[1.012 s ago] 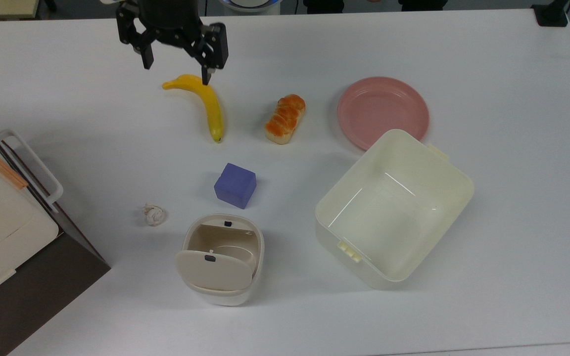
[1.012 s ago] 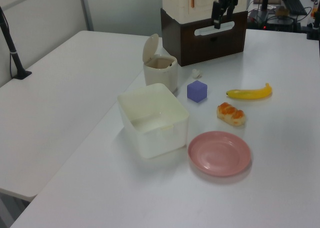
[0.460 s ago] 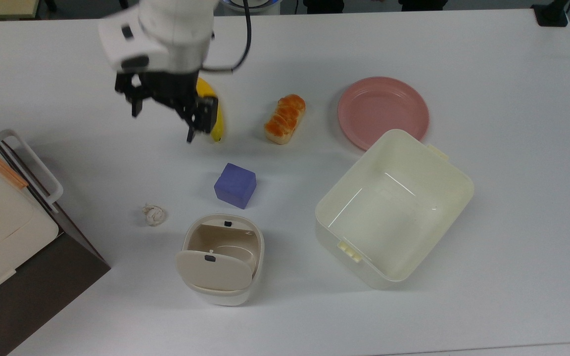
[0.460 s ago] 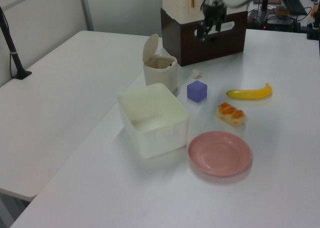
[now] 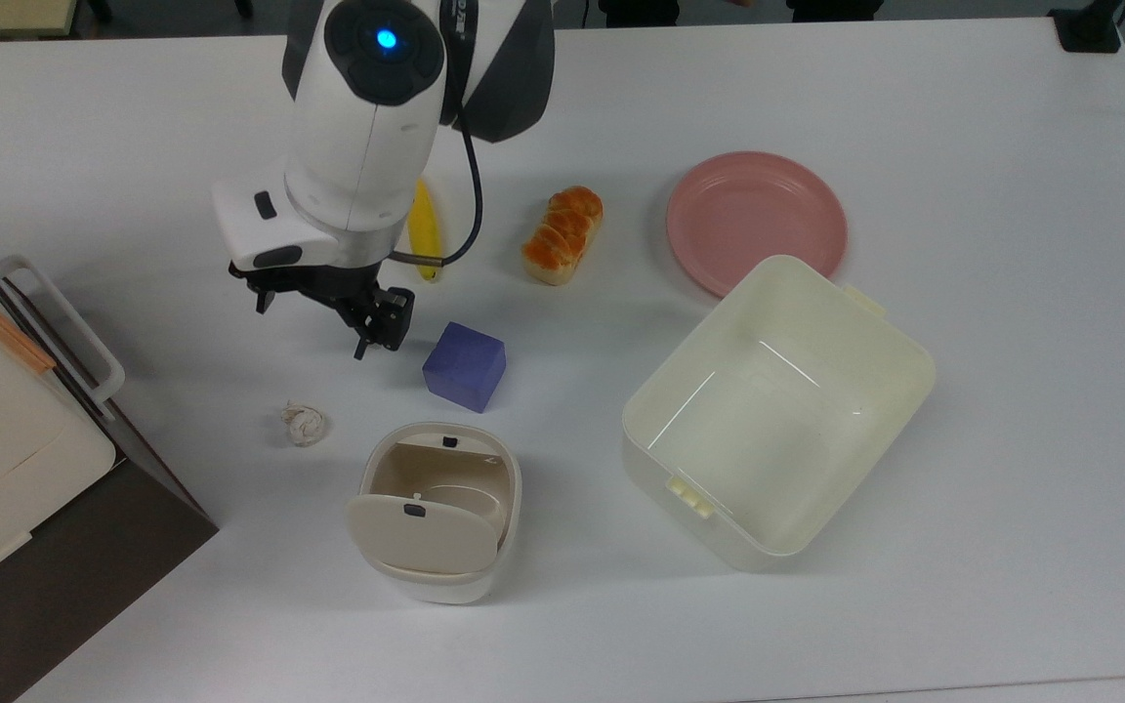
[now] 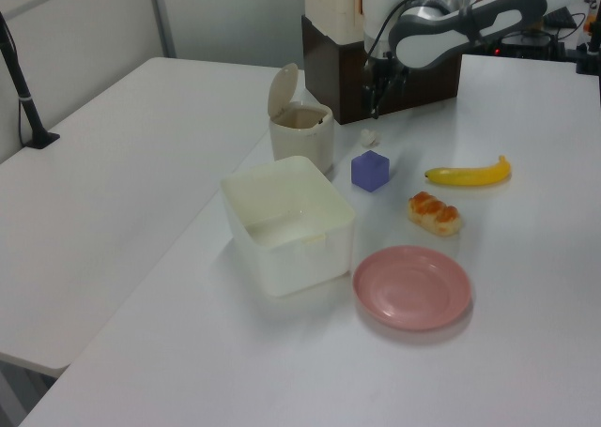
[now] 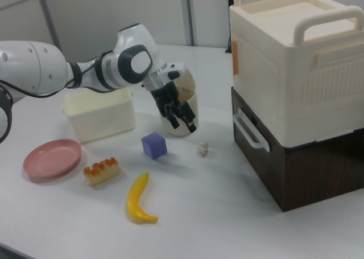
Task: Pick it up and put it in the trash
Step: 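Lower the gripper onto the small white object and close it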
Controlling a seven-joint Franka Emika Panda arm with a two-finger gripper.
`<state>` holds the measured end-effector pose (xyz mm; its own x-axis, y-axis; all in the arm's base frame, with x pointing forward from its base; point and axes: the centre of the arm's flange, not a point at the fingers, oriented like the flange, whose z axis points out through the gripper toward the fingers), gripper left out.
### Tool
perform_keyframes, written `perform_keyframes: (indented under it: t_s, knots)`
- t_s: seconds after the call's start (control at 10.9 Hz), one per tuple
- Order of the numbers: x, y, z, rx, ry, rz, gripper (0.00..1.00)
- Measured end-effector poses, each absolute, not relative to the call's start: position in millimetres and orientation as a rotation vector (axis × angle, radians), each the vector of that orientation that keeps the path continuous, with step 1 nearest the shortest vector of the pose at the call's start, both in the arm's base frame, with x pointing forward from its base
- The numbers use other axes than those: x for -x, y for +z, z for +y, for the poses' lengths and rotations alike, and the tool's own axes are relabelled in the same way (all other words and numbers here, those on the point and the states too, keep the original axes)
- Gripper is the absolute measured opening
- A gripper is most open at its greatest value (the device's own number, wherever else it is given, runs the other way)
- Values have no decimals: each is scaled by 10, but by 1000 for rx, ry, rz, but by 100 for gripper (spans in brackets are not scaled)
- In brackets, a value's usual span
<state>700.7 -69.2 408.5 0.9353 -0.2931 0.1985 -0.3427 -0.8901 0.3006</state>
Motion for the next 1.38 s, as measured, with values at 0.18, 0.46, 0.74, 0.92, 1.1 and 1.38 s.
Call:
perform_keyframes:
  t_s: [0.18,0.46,0.74,0.92,1.1,1.38]
  knots:
    - [-7072,3967,-750,-2719,260,-505,100]
    - [-7286,3607,-797,-2618,336,-601,100]
    - [-7441,3392,-711,-2570,371,-630,100]
    - [-7472,3270,-628,-2566,363,-608,100]
    - [-7475,3147,-612,-2544,350,-578,100]
    - [-7472,3078,-638,-2533,339,-564,87]
